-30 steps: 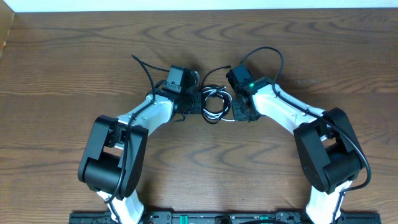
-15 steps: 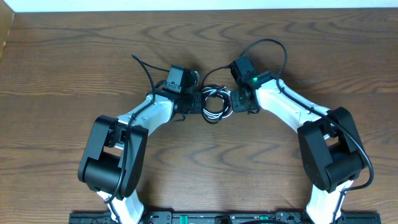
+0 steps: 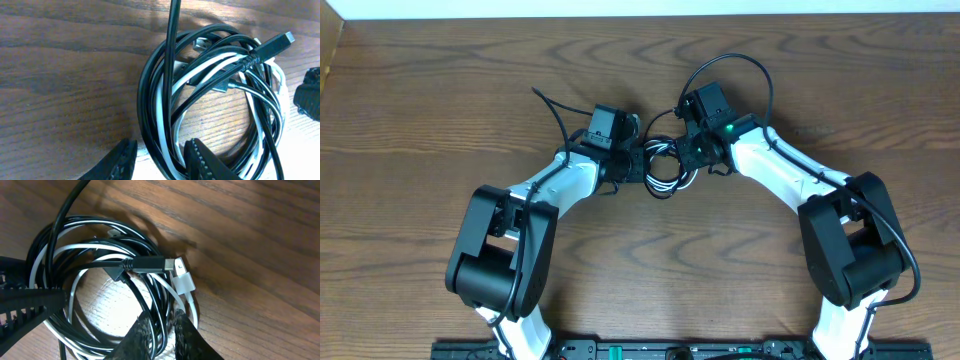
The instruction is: Untangle cables
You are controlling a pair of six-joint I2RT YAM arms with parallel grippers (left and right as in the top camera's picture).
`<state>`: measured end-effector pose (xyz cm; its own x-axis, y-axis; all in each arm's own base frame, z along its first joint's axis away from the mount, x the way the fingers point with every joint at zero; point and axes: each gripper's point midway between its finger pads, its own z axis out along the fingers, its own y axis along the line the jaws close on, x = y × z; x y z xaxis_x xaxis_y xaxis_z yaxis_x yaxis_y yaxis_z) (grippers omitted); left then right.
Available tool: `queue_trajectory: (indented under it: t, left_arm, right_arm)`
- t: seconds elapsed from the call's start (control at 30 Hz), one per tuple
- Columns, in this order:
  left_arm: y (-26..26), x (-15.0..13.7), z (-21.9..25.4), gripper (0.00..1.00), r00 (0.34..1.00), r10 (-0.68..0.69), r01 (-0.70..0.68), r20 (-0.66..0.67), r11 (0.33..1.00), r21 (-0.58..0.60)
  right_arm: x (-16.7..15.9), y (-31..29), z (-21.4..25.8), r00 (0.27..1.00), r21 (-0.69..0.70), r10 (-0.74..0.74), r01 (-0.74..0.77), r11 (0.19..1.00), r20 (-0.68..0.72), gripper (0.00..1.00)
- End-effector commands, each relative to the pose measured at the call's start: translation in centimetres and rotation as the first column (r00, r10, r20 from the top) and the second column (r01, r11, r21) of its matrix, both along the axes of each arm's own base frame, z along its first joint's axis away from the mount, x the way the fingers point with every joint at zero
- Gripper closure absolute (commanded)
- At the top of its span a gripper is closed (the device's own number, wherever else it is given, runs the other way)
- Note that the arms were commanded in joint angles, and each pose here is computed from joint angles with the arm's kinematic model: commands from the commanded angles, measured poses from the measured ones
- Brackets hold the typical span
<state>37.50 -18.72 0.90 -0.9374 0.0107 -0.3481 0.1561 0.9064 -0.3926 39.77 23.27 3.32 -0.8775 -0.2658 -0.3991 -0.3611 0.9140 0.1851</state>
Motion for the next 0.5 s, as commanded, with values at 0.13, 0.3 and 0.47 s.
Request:
queue_trajectory:
  t: [0.13, 0.3, 0.47]
  left_arm:
    - [0.13, 0.14, -0.54, 0.64, 1.0, -0.007, 0.007, 0.002, 1.0, 0.019]
    - [0.13, 0.14, -0.55, 0.64, 1.0, -0.007, 0.007, 0.002, 1.0, 0.019]
    - [0.13, 0.14, -0.54, 0.64, 1.0, -0.007, 0.007, 0.002, 1.0, 0.019]
  right_arm:
    - [-0.48, 1.35, 0.24, 0.994, -0.011, 0.106, -0.106, 0.994, 0.027, 0.82]
    - [-0.3, 1.61, 0.22, 0.988, -0.019, 0.146, -0.145, 0.989, 0.054, 0.79]
    - [-0.27, 1.62, -0.15, 0.987, -0.023, 0.152, -0.151, 0.988, 0.054, 0.79]
